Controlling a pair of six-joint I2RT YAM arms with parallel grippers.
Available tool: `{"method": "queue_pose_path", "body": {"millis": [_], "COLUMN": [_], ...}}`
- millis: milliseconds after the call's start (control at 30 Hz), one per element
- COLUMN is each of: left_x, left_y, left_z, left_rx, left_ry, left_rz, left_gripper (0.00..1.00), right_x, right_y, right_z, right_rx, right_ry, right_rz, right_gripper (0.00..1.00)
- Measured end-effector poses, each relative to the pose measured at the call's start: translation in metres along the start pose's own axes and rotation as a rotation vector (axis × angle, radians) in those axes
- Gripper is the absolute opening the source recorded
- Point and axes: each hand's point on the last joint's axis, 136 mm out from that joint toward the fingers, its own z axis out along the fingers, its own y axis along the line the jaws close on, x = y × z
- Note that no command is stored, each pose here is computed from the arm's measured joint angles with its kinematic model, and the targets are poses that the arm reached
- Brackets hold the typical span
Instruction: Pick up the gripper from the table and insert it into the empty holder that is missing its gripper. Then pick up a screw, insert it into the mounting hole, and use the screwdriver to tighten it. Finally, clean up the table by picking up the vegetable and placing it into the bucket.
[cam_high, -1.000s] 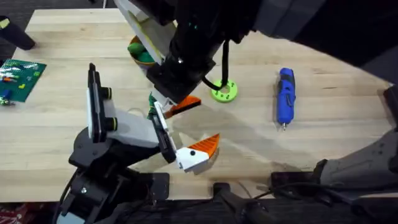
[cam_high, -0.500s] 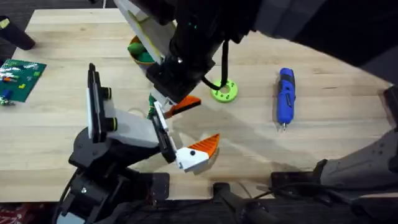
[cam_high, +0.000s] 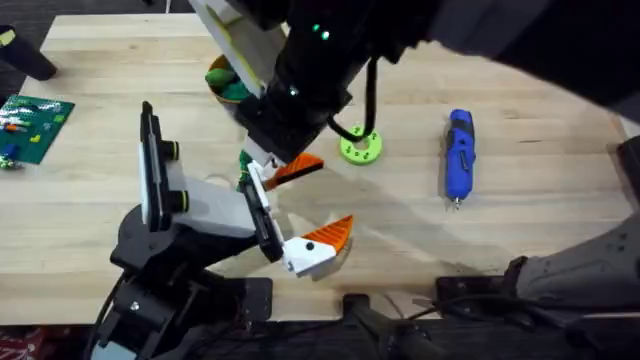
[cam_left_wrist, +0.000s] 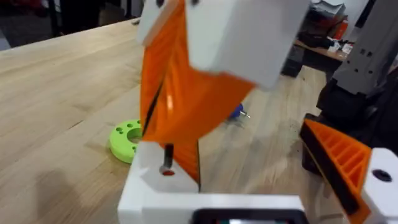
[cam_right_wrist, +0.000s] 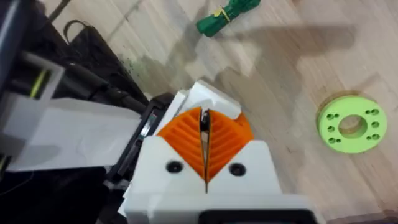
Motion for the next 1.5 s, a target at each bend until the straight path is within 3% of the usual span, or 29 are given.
{"method": "queue_pose_path", "body": {"millis": [400,1500], "left_x": [0.0,0.0], "left_y": [0.0,0.0], "left_z": [0.0,0.0], "left_rx": [0.0,0.0], "left_ry": [0.0,0.0], "left_rz": [0.0,0.0], "left_gripper": [0.983,0.983], "right_x": [-0.002,0.004], "right_y": [0.006,0.003], "right_z": [-0.028,-0.001], "right_rx": [-0.009,-0.001], "right_ry": [-0.066,0.021], "right_rz": [-0.013,-0.003], "right_gripper": [0.009,0.009]}}
